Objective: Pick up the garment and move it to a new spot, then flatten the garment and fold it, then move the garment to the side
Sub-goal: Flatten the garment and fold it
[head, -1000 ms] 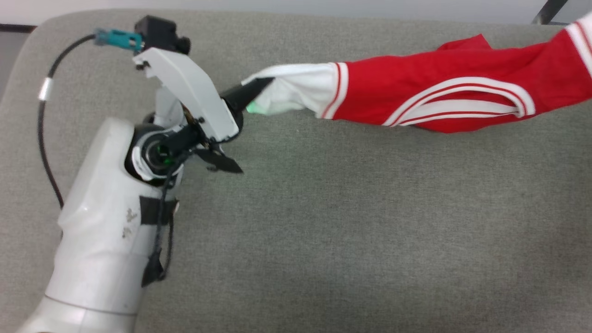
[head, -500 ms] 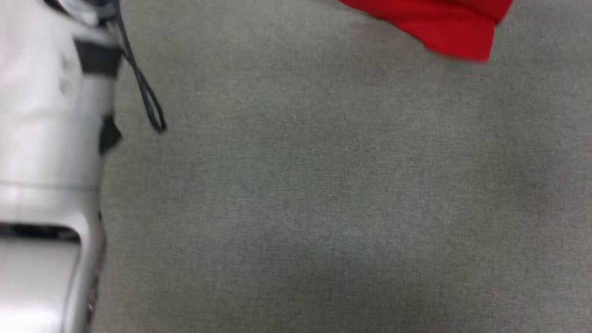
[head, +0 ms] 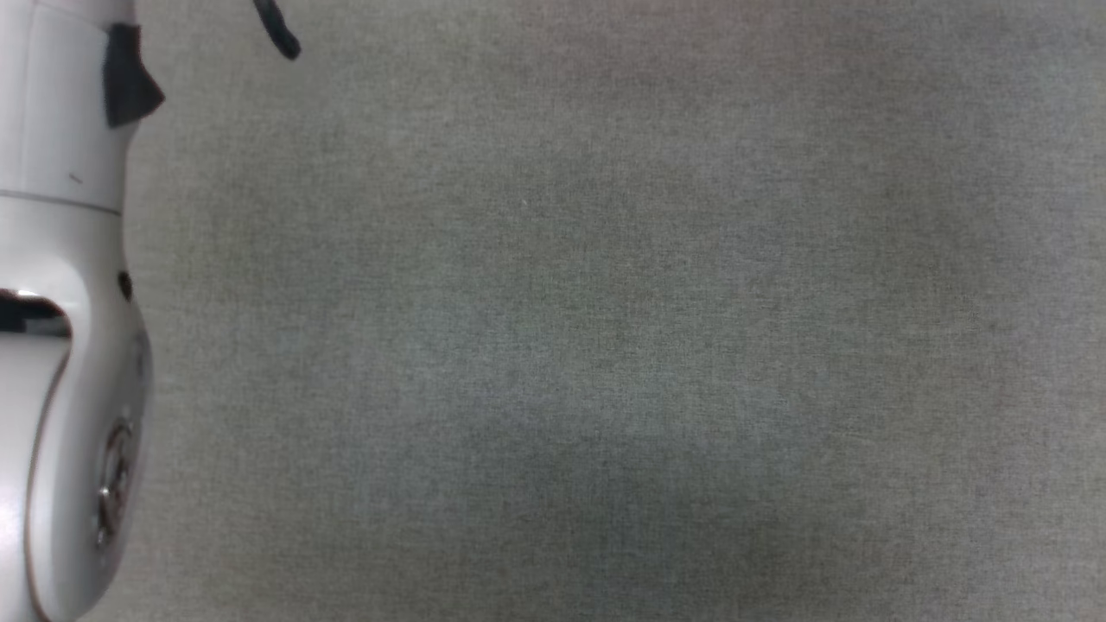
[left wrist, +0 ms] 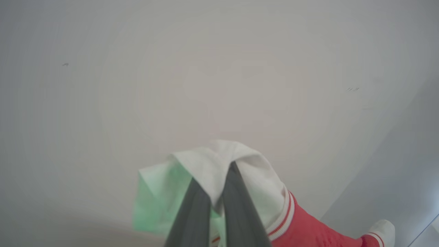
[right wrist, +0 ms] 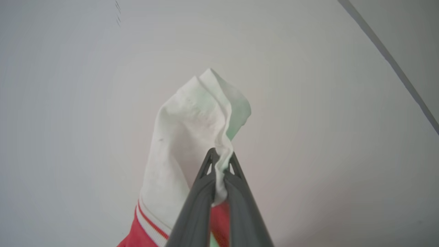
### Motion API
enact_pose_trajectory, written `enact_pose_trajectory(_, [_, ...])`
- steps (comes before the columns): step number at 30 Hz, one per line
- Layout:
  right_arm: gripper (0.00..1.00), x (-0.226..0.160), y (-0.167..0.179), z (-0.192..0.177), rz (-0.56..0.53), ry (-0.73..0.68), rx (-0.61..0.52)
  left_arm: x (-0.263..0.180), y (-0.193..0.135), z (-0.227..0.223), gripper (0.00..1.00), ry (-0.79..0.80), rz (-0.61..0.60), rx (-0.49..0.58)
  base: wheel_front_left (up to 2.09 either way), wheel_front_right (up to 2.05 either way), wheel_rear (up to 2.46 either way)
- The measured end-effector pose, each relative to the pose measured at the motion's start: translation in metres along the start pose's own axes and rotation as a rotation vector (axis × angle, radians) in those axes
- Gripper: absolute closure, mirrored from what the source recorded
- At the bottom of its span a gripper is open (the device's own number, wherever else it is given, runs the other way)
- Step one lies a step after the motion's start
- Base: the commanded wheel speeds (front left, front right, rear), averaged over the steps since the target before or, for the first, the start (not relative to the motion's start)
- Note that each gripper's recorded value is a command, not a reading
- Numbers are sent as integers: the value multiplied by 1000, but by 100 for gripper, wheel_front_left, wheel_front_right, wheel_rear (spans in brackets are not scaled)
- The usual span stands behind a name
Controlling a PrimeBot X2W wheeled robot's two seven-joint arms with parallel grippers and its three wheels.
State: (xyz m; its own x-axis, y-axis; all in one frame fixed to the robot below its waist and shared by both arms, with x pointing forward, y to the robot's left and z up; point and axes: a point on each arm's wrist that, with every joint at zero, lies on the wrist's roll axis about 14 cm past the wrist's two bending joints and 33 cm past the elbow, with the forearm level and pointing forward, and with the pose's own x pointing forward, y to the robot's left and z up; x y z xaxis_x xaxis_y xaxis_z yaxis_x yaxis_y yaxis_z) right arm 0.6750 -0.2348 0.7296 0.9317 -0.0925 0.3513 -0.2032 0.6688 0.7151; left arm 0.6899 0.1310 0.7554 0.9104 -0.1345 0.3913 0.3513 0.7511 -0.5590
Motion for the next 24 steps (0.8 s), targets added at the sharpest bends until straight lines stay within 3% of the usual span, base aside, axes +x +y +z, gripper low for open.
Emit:
enact_pose_trajectory(11, [100, -13, -23, -45, -11, 164, -39, -19, 28, -52, 100, 165, 48, -80, 0, 0, 0])
enact_pose_trajectory(24, [100, -93, -60, -79, -43, 410, -42, -127, 78, -107, 100, 434, 146, -229, 0, 0, 0])
